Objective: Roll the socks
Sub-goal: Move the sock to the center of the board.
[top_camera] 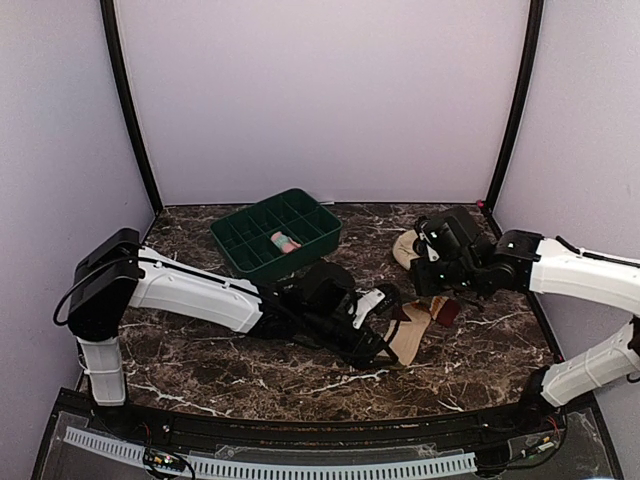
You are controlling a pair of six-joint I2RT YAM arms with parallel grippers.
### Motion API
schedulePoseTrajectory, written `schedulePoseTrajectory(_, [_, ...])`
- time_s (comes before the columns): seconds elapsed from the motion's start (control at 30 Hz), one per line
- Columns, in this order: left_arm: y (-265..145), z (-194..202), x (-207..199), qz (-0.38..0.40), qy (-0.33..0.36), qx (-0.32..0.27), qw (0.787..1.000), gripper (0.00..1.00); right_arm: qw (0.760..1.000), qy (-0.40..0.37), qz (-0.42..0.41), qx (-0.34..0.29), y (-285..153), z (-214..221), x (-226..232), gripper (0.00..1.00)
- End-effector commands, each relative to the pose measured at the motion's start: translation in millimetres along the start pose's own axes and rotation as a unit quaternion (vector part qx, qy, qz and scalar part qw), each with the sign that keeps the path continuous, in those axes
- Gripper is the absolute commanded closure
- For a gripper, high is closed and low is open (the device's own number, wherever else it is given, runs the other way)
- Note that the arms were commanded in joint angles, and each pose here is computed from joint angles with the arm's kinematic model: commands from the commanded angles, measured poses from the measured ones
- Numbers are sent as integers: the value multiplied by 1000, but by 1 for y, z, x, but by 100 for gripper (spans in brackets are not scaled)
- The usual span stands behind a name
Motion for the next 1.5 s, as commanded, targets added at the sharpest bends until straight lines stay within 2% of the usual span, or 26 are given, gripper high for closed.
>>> schedulePoseTrajectory(0.0, [16, 17, -2, 11, -2, 66, 998, 37, 999, 36, 25, -13, -12, 6, -17, 48])
schedulePoseTrajectory(0.23, [29, 20, 13, -35, -59, 97, 993, 34, 998, 39, 41, -22, -20, 13, -29, 48])
schedulePoseTrajectory(0.53, [30, 7, 39, -122, -98, 72, 985, 33, 999, 23, 40, -14, -12, 16, -26, 49])
schedulePoseTrajectory(0.8, [51, -4, 27, -69, -86, 65, 992, 38, 999, 20, 42, -26, -13, 12, -26, 49])
schedulePoseTrajectory(1.03, [65, 9, 35, -72, -87, 104, 988, 40, 999, 17, 43, -28, -14, 8, -26, 49])
schedulePoseTrajectory(1.23, [60, 45, 67, -156, -109, 174, 966, 40, 999, 10, 43, -23, -12, 4, -23, 49])
schedulePoseTrajectory(1.47, [11, 77, 97, -277, -102, 217, 931, 40, 999, 2, 37, -18, -8, -1, -18, 49])
Point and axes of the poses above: each gripper's point midway between its finger pads, its own y axis out along the fingers, its own x axis along the line the jaws close on, z = x × y, the point moved 1 cm from there along -y, back along the fingers, and after that the axes turned 6 degrees about -y, right-handed, at the moved point
